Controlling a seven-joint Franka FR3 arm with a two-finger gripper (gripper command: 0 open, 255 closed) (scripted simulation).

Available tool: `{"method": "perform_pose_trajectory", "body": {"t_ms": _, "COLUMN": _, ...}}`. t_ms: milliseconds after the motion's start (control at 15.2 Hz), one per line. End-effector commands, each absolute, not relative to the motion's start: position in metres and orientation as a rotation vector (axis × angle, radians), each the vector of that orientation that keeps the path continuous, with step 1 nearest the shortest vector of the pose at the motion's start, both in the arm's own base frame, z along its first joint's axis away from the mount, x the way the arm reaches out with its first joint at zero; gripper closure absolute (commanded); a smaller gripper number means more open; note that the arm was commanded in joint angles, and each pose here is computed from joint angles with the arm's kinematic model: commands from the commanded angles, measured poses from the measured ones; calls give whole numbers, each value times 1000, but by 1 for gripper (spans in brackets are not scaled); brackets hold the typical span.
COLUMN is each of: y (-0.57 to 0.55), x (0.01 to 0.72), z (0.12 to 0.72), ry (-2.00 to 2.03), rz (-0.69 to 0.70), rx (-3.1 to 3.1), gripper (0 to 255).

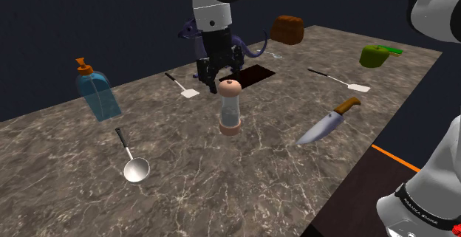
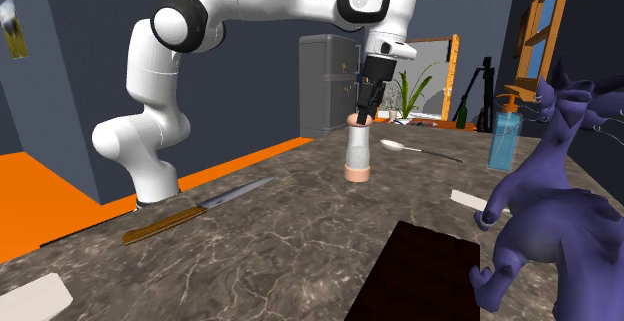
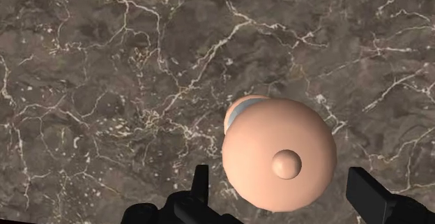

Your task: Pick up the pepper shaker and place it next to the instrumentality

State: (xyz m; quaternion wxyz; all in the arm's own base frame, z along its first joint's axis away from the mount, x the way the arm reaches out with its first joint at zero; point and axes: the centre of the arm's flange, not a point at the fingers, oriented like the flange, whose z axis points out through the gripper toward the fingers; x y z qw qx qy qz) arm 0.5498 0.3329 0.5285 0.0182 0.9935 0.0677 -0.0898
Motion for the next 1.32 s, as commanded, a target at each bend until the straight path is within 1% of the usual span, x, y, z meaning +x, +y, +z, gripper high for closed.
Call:
{"method": "perform_pose_trajectory", "body": {"t_ms": 0, "y": 333, "x": 550, "z": 529, "ry": 210, "rz": -279, "rx": 3086, "gripper": 0}}
{"method": "perform_pose_trajectory", "body": {"t_ms": 66, "y": 333, "x": 550, "z": 529, "ry": 210, "rz": -279, "rx": 3086, "gripper": 255}}
{"method": "perform_pose_trajectory", "body": {"t_ms": 660, "y": 333, "x": 550, "z": 528, "ry": 210, "rz": -279, "rx": 3086, "gripper": 255}}
{"method": "perform_pose_trajectory", "body": {"t_ms": 1254, "y": 333, "x": 550, "z": 576, "ry": 210, "rz": -279, "rx": 3086, "gripper": 255}}
